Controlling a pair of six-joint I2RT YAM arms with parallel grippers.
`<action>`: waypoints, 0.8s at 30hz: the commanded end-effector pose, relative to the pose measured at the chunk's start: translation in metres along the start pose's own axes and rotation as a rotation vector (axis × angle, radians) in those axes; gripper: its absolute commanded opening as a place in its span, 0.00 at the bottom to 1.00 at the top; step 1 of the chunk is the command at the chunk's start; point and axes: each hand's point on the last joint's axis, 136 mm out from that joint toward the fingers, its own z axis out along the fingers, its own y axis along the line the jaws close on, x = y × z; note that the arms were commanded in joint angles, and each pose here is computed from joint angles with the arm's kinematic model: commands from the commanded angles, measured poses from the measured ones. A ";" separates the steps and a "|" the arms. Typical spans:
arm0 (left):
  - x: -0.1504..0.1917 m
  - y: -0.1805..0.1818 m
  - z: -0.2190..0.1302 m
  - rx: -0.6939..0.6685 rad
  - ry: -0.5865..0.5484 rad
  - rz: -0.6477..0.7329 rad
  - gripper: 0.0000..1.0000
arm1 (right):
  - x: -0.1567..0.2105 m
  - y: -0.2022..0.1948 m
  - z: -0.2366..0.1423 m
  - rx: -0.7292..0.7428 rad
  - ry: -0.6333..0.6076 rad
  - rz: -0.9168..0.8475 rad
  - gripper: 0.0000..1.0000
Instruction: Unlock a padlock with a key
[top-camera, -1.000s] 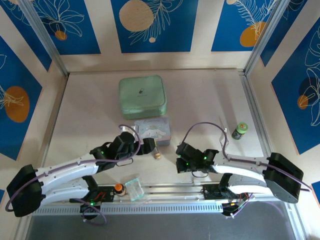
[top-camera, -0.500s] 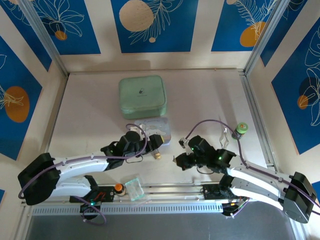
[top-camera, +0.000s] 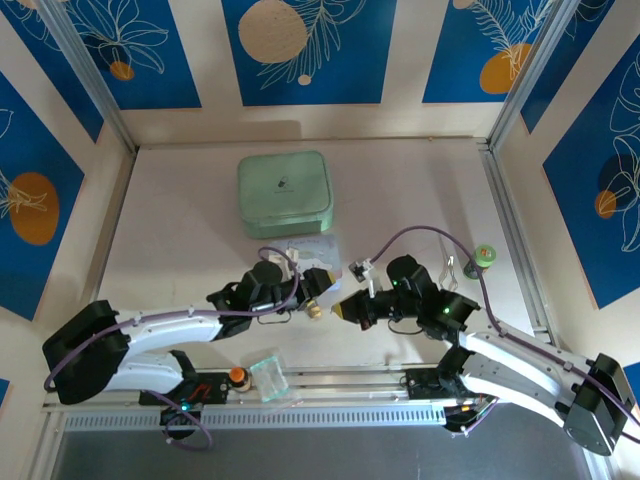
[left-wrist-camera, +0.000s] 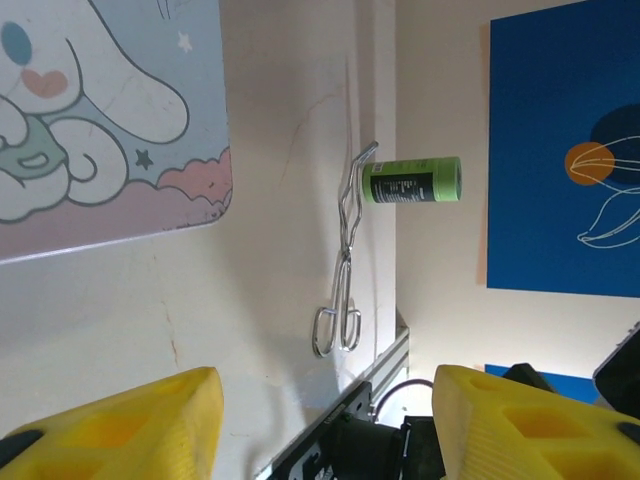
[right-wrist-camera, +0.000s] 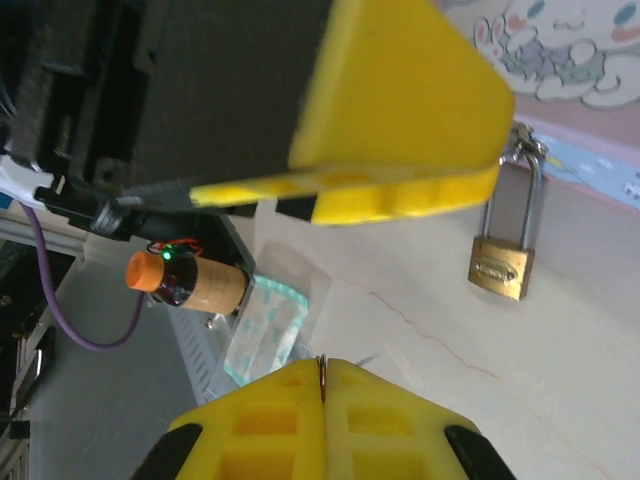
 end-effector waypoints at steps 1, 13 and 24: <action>0.001 -0.015 -0.003 0.046 -0.001 -0.037 0.67 | -0.017 0.012 -0.002 -0.053 -0.039 -0.027 0.00; -0.015 -0.018 -0.003 0.199 -0.131 -0.462 1.00 | -0.062 -0.001 0.013 0.066 -0.163 0.004 0.00; -0.030 -0.031 -0.012 0.317 -0.220 -0.598 0.91 | -0.073 0.007 0.033 0.072 -0.193 -0.021 0.00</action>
